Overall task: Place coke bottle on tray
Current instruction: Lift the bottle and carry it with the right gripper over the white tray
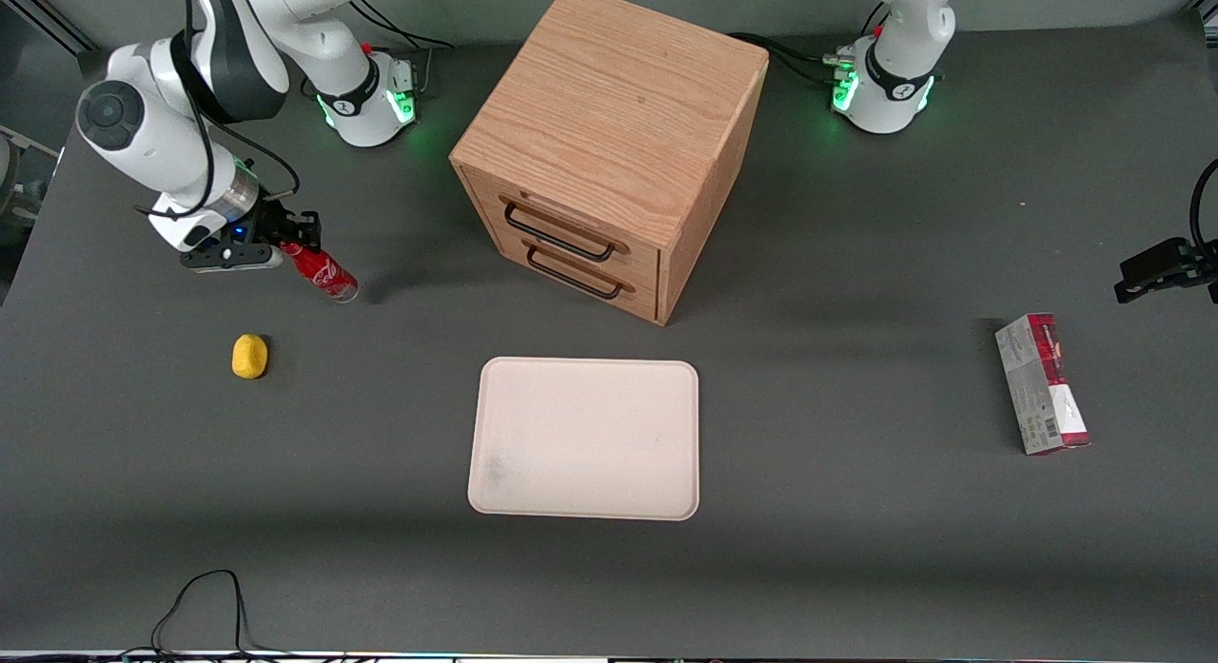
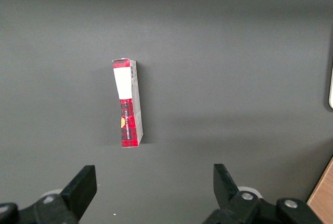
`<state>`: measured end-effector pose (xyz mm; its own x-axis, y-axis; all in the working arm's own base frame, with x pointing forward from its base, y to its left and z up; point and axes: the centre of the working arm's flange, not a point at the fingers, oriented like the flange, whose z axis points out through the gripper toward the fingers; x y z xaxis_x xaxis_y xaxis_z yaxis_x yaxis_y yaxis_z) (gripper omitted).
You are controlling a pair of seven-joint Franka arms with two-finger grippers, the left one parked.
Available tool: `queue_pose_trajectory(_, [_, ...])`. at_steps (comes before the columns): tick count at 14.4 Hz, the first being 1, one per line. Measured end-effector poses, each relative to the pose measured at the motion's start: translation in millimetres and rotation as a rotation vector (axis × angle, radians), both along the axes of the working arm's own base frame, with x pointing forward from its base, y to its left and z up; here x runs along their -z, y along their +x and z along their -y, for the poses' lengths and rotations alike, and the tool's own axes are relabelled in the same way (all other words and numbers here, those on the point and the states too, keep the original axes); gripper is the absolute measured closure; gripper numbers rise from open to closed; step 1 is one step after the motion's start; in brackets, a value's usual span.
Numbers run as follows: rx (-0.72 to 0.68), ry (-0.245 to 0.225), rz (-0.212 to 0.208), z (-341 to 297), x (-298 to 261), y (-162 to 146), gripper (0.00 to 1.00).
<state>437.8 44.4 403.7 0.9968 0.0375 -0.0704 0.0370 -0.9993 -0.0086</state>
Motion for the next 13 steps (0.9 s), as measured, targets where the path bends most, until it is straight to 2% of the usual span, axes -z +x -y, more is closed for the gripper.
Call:
queue_pose_trajectory(4, [-0.028, 0.014, -0.008, -42.6, -84.8, 59.3, 0.63])
queue_pose_trajectory(8, [-0.072, 0.017, 0.027, -88.0, -152.6, 119.7, 0.63])
queue_pose_trajectory(11, [-0.133, 0.018, 0.040, -135.8, -176.1, 156.5, 0.63])
queue_pose_trajectory(13, [-0.179, 0.031, 0.049, -171.1, -171.2, 177.6, 0.63])
